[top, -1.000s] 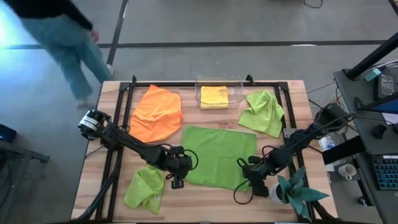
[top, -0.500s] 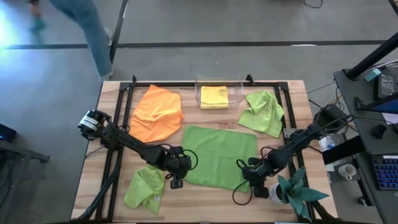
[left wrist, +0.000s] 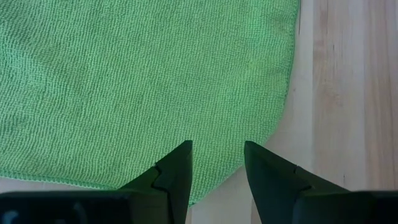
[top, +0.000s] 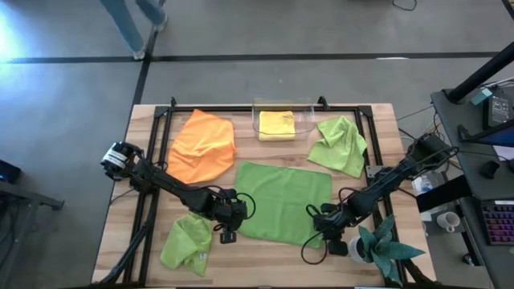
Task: Fold microfiber towels
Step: Fold the green microfiber cloth
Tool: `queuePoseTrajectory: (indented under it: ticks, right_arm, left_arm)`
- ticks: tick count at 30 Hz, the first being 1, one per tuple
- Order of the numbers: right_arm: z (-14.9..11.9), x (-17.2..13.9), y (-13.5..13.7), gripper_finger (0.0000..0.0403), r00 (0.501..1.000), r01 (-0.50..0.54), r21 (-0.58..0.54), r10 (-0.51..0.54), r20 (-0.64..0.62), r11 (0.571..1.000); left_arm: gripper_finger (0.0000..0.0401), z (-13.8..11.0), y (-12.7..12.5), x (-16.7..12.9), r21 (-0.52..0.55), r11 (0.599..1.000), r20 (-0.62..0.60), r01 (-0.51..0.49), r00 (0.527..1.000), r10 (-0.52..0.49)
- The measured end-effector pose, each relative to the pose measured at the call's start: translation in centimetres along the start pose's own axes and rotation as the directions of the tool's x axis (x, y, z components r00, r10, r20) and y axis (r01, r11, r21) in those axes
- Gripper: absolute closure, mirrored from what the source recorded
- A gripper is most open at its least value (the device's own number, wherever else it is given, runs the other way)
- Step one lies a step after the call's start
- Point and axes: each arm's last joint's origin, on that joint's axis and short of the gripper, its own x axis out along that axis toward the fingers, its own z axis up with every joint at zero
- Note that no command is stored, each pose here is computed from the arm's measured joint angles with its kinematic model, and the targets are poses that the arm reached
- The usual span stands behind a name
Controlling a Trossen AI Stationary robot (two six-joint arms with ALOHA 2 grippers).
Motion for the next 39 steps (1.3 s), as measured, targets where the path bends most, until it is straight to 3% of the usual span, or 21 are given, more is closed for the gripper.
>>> queuePoseTrajectory:
  ticks: [10, 16, 23, 26, 32, 39]
  right_arm:
    - [0.2, -1.1, 0.5, 0.0394, 0.998, -0.056, 0.033, 0.054, 0.038, 0.998]
    - [0.5, -3.5, 0.8, 0.0394, 0.983, -0.06, 0.086, 0.043, 0.181, 0.995]
    - [0.6, -6.8, 1.0, 0.0394, 0.918, -0.067, 0.164, -0.003, 0.398, 0.984]
    - [0.6, -8.0, 1.0, 0.0394, 0.883, -0.077, 0.195, -0.024, 0.469, 0.978]
    - [0.6, -9.5, 0.7, 0.0394, 0.824, -0.095, 0.259, -0.071, 0.562, 0.961]
    - [1.0, -10.2, 0.1, 0.0394, 0.791, -0.105, 0.309, -0.109, 0.602, 0.945]
  left_arm:
    - [0.0271, 0.0, 0.0, 0.0, 0.0, 1.0, -0.011, 0.02, 1.0, -0.02]
    - [0.0271, -0.2, -0.3, 0.0, 0.004, 0.999, -0.021, 0.044, 0.999, -0.044]
    - [0.0271, 0.7, -1.0, -0.1, 0.013, 0.995, 0.074, 0.096, 0.993, -0.097]
    - [0.0271, 1.0, -1.1, -0.1, 0.082, 0.991, 0.112, 0.104, 0.987, -0.113]
    - [0.0271, 1.8, -0.7, -0.2, 0.22, 0.975, 0.19, 0.028, 0.979, -0.071]
    - [0.0271, 3.7, 0.6, -0.3, 0.265, 0.964, 0.317, -0.017, 0.946, -0.07]
